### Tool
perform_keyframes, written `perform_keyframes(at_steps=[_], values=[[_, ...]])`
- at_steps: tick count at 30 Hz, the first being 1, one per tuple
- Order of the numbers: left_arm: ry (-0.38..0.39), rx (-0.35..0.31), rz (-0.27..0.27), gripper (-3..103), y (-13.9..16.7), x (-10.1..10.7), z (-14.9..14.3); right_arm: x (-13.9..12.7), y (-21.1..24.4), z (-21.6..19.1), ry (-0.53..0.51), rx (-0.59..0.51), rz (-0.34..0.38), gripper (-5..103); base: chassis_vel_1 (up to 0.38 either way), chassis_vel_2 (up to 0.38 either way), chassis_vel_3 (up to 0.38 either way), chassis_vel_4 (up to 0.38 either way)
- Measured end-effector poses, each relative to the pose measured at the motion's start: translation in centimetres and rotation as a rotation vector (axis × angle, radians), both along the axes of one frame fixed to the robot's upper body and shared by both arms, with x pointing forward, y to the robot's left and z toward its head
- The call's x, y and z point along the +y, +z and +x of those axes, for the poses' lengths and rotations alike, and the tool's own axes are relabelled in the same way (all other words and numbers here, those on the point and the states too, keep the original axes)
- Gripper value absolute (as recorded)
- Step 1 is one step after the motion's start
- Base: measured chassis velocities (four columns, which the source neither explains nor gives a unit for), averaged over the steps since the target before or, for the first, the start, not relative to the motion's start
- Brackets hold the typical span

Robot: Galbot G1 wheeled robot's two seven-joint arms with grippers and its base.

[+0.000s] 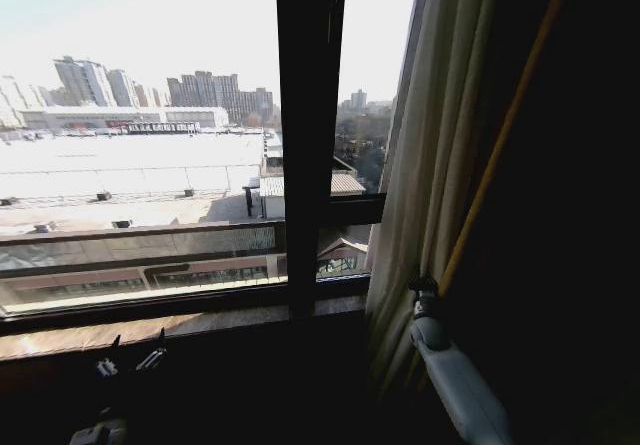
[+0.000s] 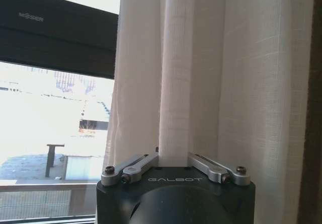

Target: Open the curtains by pulling them apart, changing their state from closed to fully open.

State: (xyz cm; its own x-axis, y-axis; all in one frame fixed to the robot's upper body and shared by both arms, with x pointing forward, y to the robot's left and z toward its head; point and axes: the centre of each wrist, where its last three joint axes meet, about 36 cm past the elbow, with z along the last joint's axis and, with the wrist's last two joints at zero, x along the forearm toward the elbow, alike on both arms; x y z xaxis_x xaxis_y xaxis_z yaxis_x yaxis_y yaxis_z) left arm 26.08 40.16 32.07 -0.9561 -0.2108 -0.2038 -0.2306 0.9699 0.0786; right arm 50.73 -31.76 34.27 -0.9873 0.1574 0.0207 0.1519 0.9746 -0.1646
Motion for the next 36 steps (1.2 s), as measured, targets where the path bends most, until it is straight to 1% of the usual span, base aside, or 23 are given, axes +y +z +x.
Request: perform_keyframes(at_steps=[1, 2, 3, 4, 5, 6, 8, 9, 11, 12, 13, 14, 15, 18, 19, 22, 23, 24, 25, 27, 33, 36], values=[[0.0, 0.0, 0.0, 100, 0.0, 0.0, 0.0, 0.6, 0.1, -1.0, 0.061, 0.005, 0.011, -1, 0.0, 0.0, 0.0, 0.0], [0.0, 0.0, 0.0, 100, 0.0, 0.0, 0.0, 1.1, 0.5, -2.0, 0.122, 0.002, 0.009, 9, 0.0, 0.0, 0.0, 0.0], [0.0, 0.0, 0.0, 100, 0.0, 0.0, 0.0, 1.5, 0.7, -2.9, 0.159, 0.001, 0.009, 15, 0.0, 0.0, 0.0, 0.0], [0.0, 0.0, 0.0, 100, 0.0, 0.0, 0.0, 1.8, 1.0, -3.6, 0.186, 0.0, 0.02, 20, 0.0, 0.0, 0.0, 0.0], [0.0, 0.0, 0.0, 100, 0.0, 0.0, 0.0, 1.8, 1.0, -3.6, 0.186, 0.0, 0.02, 20, 0.0, 0.0, 0.0, 0.0], [0.0, 0.0, 0.0, 100, 0.0, 0.0, 0.0, 2.0, 1.2, -4.1, 0.208, -0.002, 0.034, 20, 0.0, 0.0, 0.0, 0.0], [0.0, 0.0, 0.0, 100, 0.0, 0.0, 0.0, 2.3, 1.8, -5.4, 0.264, -0.015, 0.066, 31, 0.0, 0.0, 0.0, 0.0], [0.0, 0.0, 0.0, 100, 0.0, 0.0, 0.0, 2.3, 2.1, -5.7, 0.277, -0.023, 0.07, 37, 0.0, 0.0, 0.0, 0.0], [0.0, 0.0, 0.0, 100, 0.0, 0.0, 0.0, 2.3, 2.4, -6.3, 0.289, -0.034, 0.071, 37, 0.0, 0.0, 0.0, 0.0], [0.0, 0.0, 0.0, 100, 0.0, 0.0, 0.0, 2.4, 2.8, -7.1, 0.3, -0.051, 0.068, 48, 0.0, 0.0, 0.0, 0.0], [0.0, 0.0, 0.0, 100, 0.0, 0.0, 0.0, 2.4, 3.1, -7.6, 0.304, -0.059, 0.063, 48, 0.0, 0.0, 0.0, 0.0], [0.0, 0.0, 0.0, 100, 0.0, 0.0, 0.0, 2.5, 3.3, -8.0, 0.303, -0.065, 0.061, 54, 0.0, 0.0, 0.0, 0.0], [0.0, 0.0, 0.0, 100, 0.0, 0.0, 0.0, 2.5, 3.3, -8.0, 0.303, -0.065, 0.061, 54, 0.0, 0.0, 0.0, 0.0], [0.0, 0.0, 0.0, 100, 0.0, 0.0, 0.0, 2.4, 4.0, -9.3, 0.301, -0.076, 0.065, 70, 0.0, 0.0, 0.0, 0.0], [0.0, 0.0, 0.0, 100, 0.0, 0.0, 0.0, 2.4, 4.0, -9.3, 0.301, -0.076, 0.065, 70, 0.0, 0.0, 0.0, 0.0], [0.0, 0.0, 0.0, 100, 0.0, 0.0, 0.0, 1.9, 4.3, -10.8, 0.342, -0.072, 0.058, 86, 0.0, 0.0, 0.0, 0.0], [0.0, 0.0, 0.0, 100, 0.0, 0.0, 0.0, 1.9, 4.3, -10.8, 0.342, -0.072, 0.058, 86, 0.0, 0.0, 0.0, 0.0], [-0.001, 0.0, 0.0, 100, 0.0, 0.0, 0.0, 1.8, 4.4, -11.1, 0.353, -0.073, 0.057, 92, 0.0, 0.0, 0.0, 0.0], [-0.001, 0.0, 0.0, 100, 0.0, 0.0, 0.0, 1.8, 4.5, -11.3, 0.359, -0.076, 0.057, 92, 0.0, 0.0, 0.0, 0.0], [0.0, 0.0, 0.0, 100, 0.0, 0.0, 0.0, 1.8, 4.5, -11.4, 0.365, -0.08, 0.058, 99, 0.0, 0.0, 0.0, 0.0], [-0.001, 0.0, 0.0, 100, 0.0, 0.0, 0.0, 1.9, 4.6, -11.2, 0.369, -0.087, 0.06, 100, 0.0, 0.0, 0.0, 0.0], [0.0, 0.0, 0.0, 100, 0.0, 0.0, 0.0, 2.4, 4.0, -10.1, 0.372, -0.085, 0.071, 100, 0.0, 0.0, 0.0, 0.0]])
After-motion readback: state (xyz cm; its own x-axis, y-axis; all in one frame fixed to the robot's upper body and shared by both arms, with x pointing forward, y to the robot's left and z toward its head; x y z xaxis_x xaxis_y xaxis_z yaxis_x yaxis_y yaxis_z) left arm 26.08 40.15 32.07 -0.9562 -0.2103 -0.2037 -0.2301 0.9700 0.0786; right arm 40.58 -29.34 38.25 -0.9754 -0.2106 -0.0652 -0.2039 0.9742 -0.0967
